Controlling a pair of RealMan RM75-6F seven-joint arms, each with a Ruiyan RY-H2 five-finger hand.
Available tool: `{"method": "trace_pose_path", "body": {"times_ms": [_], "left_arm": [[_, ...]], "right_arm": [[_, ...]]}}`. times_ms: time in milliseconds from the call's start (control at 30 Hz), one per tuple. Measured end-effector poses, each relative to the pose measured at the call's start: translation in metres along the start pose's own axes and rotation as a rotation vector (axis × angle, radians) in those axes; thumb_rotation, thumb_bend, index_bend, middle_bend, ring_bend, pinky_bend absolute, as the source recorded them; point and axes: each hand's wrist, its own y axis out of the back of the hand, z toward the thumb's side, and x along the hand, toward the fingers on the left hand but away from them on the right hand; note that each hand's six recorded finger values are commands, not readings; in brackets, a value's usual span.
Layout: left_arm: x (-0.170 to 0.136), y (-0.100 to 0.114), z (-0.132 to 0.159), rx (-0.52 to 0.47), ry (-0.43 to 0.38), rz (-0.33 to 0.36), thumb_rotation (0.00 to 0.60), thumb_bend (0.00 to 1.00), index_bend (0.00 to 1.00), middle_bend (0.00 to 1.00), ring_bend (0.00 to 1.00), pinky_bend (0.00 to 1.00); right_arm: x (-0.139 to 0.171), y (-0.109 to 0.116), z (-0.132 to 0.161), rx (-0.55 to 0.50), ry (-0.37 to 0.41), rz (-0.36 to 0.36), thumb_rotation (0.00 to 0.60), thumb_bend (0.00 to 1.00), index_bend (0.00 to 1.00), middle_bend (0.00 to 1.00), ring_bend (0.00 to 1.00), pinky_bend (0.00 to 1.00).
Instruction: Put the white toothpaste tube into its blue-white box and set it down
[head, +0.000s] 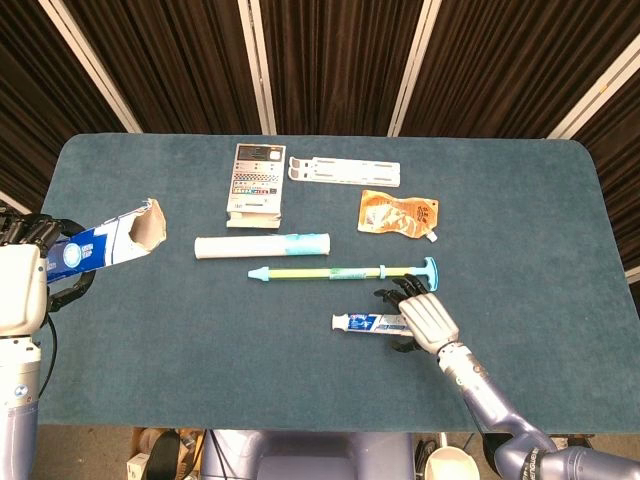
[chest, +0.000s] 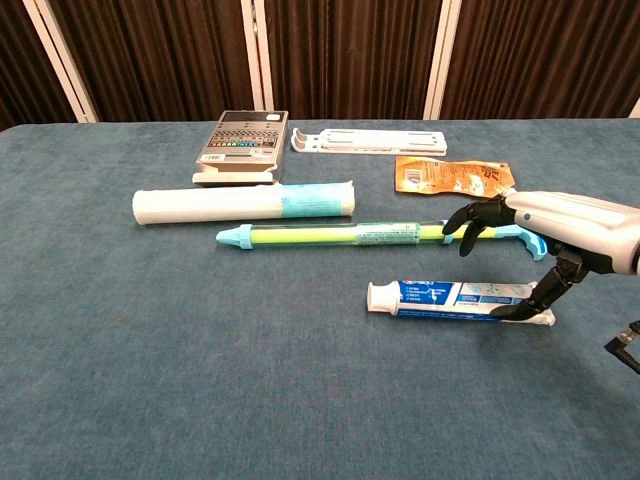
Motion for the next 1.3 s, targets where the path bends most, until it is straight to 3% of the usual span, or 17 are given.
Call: {"method": "trace_pose_path", "body": {"times_ms": [733, 933, 1300], "left_arm": [[-0.004, -0.018, -0.003, -0.033, 0.012, -0.025, 0.6, 0.34, 0.4, 0.42, 0.25, 0.34], [-0.003, -0.019, -0.004, -0.024, 0.015, -0.017, 0.6, 0.34, 0.41, 0.42, 0.25, 0.34], [-0.004, -0.02, -0.003, -0.006, 0.01, -0.013, 0.6, 0.34, 0.42, 0.42, 0.25, 0.34]], "right_arm": [[0.005, -0.023, -0.017, -0.043, -0.007, -0.007, 0.6, 0.19, 0.23, 0.39, 0.11, 0.01], [0.003, -0.025, -0.021, -0.052, -0.004, -0.02, 0.6, 0.19, 0.28, 0.43, 0.14, 0.01], [-0.001, -0.022, -0.031, -0.074, -0.003, -0.058, 0.6, 0.27, 0.3, 0.45, 0.15, 0.01]]}}
